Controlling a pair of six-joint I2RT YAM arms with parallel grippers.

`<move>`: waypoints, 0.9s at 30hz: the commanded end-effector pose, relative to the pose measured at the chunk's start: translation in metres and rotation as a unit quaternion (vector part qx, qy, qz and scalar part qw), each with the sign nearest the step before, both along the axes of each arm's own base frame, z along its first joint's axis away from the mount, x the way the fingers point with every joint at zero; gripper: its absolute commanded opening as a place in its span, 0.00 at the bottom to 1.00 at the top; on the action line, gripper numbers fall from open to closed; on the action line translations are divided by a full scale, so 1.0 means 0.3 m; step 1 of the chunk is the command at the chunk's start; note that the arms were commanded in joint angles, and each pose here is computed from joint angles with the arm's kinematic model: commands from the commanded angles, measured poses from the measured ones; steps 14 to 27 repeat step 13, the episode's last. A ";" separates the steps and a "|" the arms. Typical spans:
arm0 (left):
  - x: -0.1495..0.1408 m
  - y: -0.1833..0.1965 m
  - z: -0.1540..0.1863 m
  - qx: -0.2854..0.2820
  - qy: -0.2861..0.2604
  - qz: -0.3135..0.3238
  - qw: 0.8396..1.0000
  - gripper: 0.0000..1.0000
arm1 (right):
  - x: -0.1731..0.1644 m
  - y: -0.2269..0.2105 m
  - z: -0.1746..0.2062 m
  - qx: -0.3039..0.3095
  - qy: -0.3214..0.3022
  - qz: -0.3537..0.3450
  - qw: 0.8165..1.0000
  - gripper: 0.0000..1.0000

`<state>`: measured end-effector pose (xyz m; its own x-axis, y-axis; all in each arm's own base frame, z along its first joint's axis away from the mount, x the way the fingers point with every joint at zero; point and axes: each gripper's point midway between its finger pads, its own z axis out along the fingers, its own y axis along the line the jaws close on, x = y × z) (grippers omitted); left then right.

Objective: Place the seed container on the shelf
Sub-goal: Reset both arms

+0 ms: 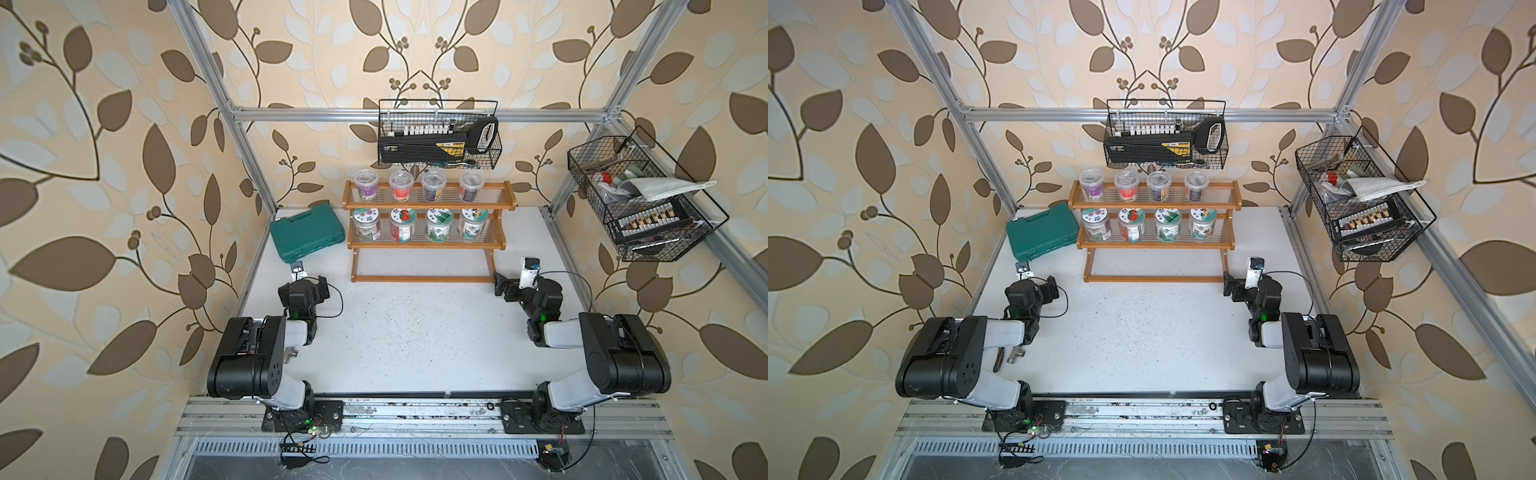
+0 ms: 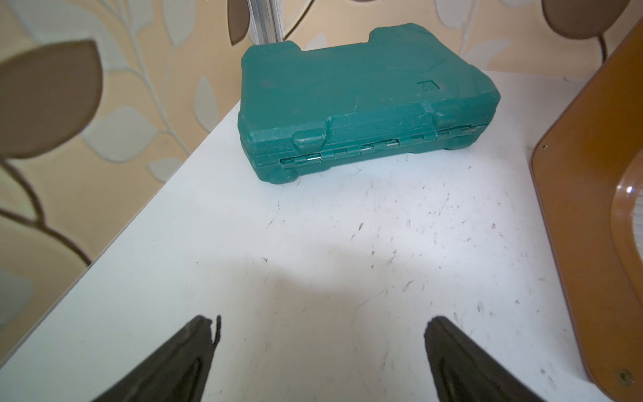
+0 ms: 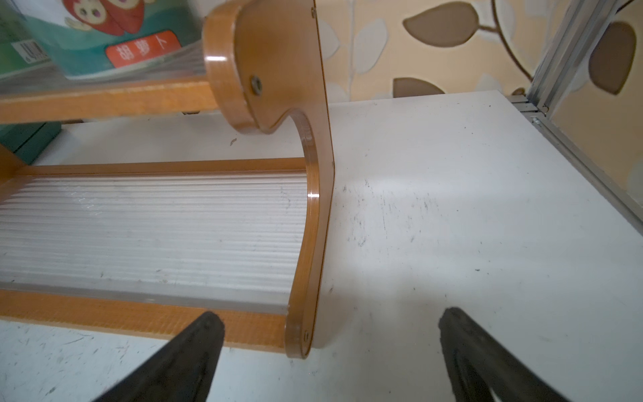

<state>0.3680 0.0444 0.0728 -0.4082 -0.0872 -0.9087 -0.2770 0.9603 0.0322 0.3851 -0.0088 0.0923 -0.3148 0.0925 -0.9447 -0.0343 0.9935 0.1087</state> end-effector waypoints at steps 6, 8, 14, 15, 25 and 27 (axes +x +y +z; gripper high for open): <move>0.026 0.005 0.028 -0.005 -0.013 -0.004 1.000 0.98 | 0.010 -0.002 0.012 -0.012 0.000 -0.004 1.000 0.99; 0.025 0.005 0.026 -0.005 -0.012 -0.004 1.000 0.98 | 0.012 0.002 0.010 -0.014 0.002 -0.003 1.000 0.99; 0.027 0.004 0.028 -0.005 -0.013 -0.004 1.000 0.98 | 0.024 0.053 0.001 -0.037 0.014 0.022 0.999 0.99; 0.027 0.004 0.028 -0.005 -0.013 -0.004 1.000 0.98 | 0.024 0.053 0.001 -0.037 0.014 0.022 0.999 0.99; 0.027 0.004 0.028 -0.005 -0.013 -0.004 1.000 0.98 | 0.024 0.053 0.001 -0.037 0.014 0.022 0.999 0.99; 0.027 0.004 0.028 -0.005 -0.013 -0.004 1.000 0.98 | 0.024 0.053 0.001 -0.037 0.014 0.022 0.999 0.99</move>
